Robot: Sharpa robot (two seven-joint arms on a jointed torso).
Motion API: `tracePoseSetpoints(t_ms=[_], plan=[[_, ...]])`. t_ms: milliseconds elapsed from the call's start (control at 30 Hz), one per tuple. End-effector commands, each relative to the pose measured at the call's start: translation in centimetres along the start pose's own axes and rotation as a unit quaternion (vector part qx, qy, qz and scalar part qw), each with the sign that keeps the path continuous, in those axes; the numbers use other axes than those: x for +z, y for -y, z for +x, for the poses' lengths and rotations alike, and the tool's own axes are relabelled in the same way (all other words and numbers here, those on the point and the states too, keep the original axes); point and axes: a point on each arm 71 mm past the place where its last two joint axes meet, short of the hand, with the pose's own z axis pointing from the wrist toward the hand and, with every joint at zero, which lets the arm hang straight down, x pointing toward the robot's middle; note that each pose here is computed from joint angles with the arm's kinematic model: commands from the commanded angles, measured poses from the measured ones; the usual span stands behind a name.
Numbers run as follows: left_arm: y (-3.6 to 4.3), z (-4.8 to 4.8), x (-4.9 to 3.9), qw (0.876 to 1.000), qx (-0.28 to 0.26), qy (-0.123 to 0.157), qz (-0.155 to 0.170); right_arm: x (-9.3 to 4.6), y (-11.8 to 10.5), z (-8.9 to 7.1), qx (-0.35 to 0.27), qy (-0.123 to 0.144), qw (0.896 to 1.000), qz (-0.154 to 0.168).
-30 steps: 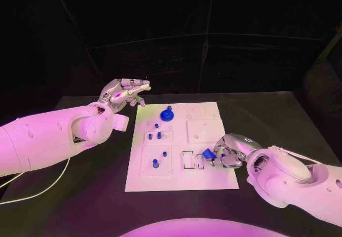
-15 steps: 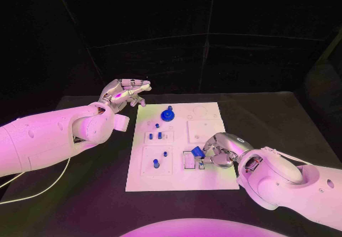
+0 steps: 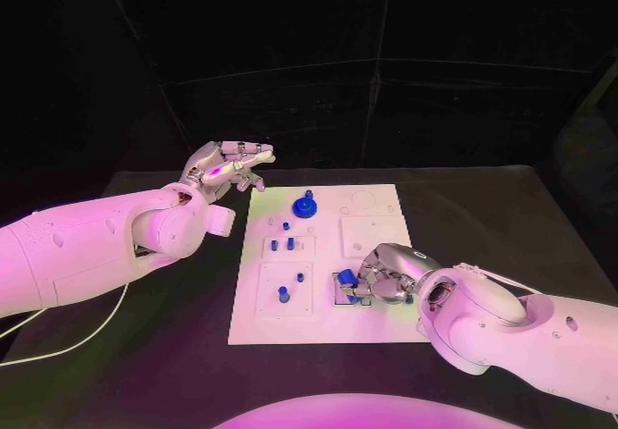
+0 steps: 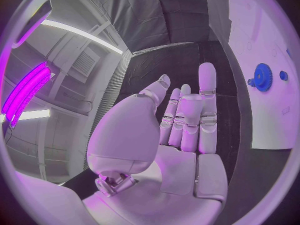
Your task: Assemble the parts on the task board
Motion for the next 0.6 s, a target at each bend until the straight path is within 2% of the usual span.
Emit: tracePoseSetpoints(t_ms=[33,600], plan=[[0.17,0.15,0.01,1.000,-0.004,-0.006,0.004,0.19,0.10,0.18,-0.006,-0.014,1.000,0.014],[0.19,0.09,-0.04,1.000,-0.004,-0.005,0.004,0.70,0.05,-0.05,-0.004,0.012,1.000,0.015]])
